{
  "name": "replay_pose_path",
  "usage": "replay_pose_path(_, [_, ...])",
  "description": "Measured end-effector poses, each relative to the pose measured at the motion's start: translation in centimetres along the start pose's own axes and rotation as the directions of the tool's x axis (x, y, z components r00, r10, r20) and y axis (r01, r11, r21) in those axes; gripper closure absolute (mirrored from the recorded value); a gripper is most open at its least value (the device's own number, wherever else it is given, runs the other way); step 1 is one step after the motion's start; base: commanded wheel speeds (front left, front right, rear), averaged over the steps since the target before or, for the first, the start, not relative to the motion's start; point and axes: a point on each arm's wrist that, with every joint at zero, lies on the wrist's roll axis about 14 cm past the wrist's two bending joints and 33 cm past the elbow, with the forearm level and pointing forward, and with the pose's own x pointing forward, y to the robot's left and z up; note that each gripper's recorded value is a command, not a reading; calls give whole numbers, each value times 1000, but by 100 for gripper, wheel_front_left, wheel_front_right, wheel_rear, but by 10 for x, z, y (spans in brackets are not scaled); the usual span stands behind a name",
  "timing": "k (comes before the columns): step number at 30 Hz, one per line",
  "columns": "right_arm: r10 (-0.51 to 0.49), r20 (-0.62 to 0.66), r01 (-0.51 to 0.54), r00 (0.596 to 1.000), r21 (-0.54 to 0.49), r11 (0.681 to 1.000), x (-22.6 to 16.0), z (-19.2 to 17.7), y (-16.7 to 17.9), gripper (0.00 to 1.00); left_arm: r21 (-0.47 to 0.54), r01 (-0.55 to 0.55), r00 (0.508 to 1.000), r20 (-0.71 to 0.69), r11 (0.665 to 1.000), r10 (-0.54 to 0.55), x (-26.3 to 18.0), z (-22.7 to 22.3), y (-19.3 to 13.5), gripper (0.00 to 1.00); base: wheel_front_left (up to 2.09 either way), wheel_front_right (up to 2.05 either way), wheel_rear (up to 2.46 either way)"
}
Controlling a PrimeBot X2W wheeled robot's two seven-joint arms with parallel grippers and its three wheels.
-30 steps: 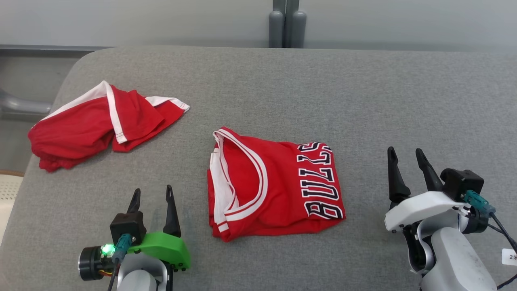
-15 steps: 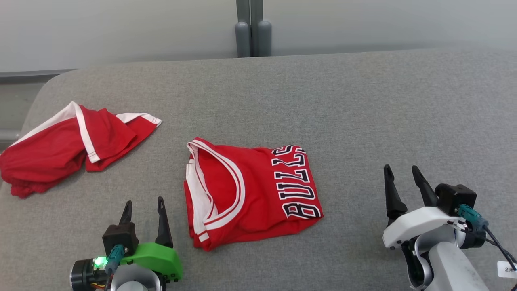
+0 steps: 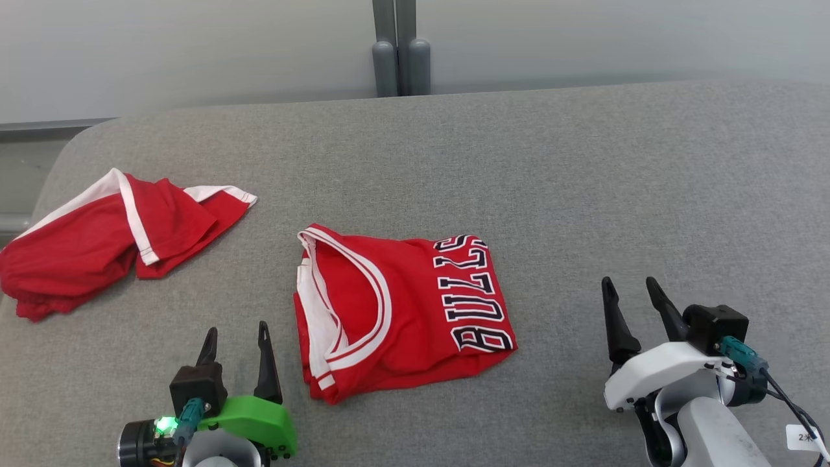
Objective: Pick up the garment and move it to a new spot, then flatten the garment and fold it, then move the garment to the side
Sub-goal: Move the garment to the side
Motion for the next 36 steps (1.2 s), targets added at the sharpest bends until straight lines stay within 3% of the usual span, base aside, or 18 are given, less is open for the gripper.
replay_pose_path(18, [220,-70,-219,973,17,976,36,-23,78,0,-14,-90,996,-19,996,90,-20,-8,31,0,0,0,0])
replay_pose_path(32, [283,-220,-280,934,44,959,44,-74,105,0,-30,-193,980,-48,981,191,-38,-17,62,0,0,0,0])
replay_pose_path(33, [285,-231,-282,930,45,958,44,-77,106,8,-29,-196,980,-51,980,194,-38,-18,63,0,0,0,0])
replay_pose_path(34, [286,-243,-283,927,48,958,44,-81,106,26,-28,-201,978,-55,979,199,-38,-19,64,0,0,0,0])
replay_pose_path(36, [288,-261,-284,921,56,957,43,-87,107,89,-28,-204,977,-61,979,202,-38,-21,65,0,0,0,0])
